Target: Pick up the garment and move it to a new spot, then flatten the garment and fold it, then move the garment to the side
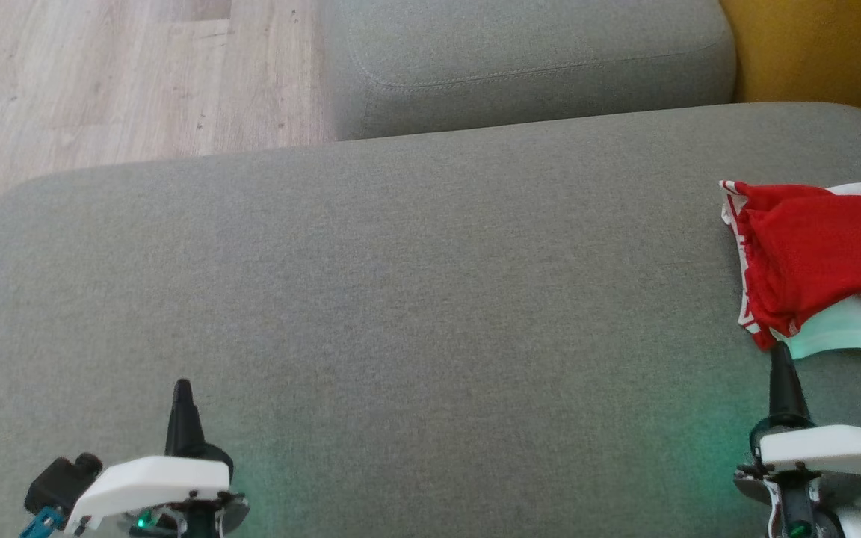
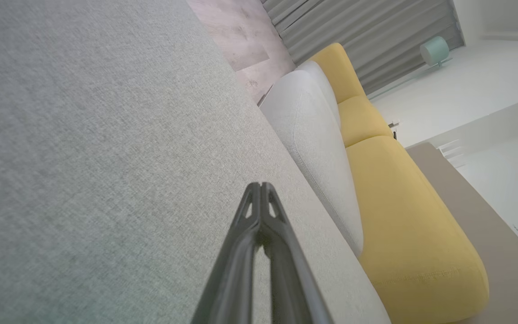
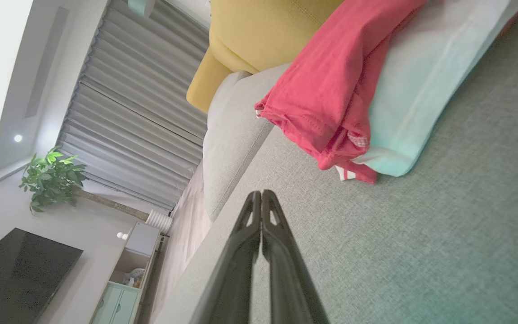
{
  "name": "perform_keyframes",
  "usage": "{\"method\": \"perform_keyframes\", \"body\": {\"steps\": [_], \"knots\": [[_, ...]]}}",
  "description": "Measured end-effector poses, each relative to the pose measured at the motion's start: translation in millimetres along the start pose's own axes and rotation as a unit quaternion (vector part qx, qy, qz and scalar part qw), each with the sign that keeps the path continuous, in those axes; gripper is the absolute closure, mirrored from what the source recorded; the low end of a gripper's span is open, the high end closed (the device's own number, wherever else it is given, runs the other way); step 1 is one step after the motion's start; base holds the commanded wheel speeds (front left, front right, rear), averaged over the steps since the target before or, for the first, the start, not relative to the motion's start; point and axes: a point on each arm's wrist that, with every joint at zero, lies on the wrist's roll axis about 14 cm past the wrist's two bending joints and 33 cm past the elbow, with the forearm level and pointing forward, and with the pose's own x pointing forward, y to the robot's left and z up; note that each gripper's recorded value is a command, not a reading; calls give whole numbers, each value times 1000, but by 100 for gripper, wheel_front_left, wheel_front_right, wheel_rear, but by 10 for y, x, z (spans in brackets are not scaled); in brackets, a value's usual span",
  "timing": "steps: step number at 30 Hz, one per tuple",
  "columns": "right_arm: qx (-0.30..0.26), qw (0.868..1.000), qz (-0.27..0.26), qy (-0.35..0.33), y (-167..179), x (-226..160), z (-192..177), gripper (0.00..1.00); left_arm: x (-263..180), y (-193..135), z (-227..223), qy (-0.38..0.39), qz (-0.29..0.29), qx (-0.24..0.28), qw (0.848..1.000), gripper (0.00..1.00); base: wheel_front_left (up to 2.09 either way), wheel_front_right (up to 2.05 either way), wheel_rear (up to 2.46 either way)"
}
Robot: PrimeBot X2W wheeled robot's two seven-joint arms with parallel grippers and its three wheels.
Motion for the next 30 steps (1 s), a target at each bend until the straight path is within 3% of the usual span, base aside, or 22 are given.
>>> {"method": "perform_keyframes", "body": {"steps": [30], "knots": [[170, 985, 14, 4, 91, 64, 66, 100, 28, -6, 202, -8, -20, -152, 988, 100, 0, 0, 0]]}}
